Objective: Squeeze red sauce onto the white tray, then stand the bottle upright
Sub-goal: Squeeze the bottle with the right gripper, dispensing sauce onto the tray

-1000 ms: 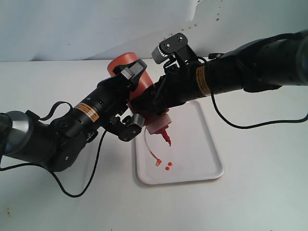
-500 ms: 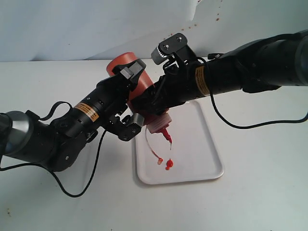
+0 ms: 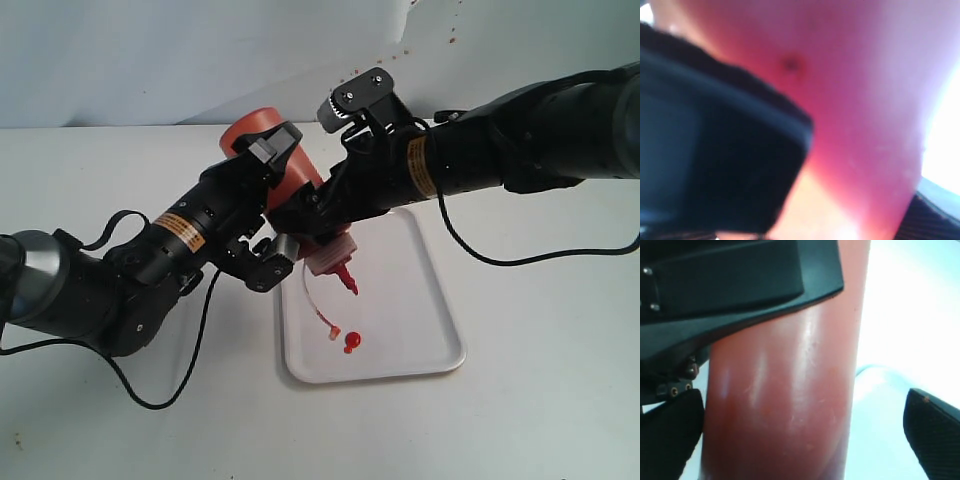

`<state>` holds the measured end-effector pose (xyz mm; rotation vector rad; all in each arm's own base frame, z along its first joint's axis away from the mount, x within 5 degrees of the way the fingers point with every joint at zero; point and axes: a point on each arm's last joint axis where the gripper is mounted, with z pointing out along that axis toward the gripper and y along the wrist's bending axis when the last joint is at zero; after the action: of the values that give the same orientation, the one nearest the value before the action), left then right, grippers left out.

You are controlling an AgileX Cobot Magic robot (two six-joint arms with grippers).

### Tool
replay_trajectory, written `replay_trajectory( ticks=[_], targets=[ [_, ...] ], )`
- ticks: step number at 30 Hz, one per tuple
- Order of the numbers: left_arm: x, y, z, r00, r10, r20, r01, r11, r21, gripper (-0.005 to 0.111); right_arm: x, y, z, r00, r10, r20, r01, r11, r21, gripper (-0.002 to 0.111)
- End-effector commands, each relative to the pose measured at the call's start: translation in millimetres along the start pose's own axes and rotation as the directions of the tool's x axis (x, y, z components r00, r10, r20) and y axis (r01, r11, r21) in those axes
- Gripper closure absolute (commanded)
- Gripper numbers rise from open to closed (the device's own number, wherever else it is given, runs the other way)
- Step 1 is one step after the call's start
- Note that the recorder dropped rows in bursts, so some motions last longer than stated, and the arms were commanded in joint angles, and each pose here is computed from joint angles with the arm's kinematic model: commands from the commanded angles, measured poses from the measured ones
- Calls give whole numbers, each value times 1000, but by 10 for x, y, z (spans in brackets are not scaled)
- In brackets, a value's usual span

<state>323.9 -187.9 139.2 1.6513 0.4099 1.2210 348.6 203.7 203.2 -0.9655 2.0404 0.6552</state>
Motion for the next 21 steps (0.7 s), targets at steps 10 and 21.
replay_trajectory(
  ticks=[10,21],
  targets=[
    [108,131,15,997,-33,-75,28,997,-68,107,-10,-31,-9,1000,-11,3,11,1000,20,4],
    [108,131,15,997,-33,-75,28,997,-68,107,-11,3,-9,999,40,4,-40,999,-18,69]
  ],
)
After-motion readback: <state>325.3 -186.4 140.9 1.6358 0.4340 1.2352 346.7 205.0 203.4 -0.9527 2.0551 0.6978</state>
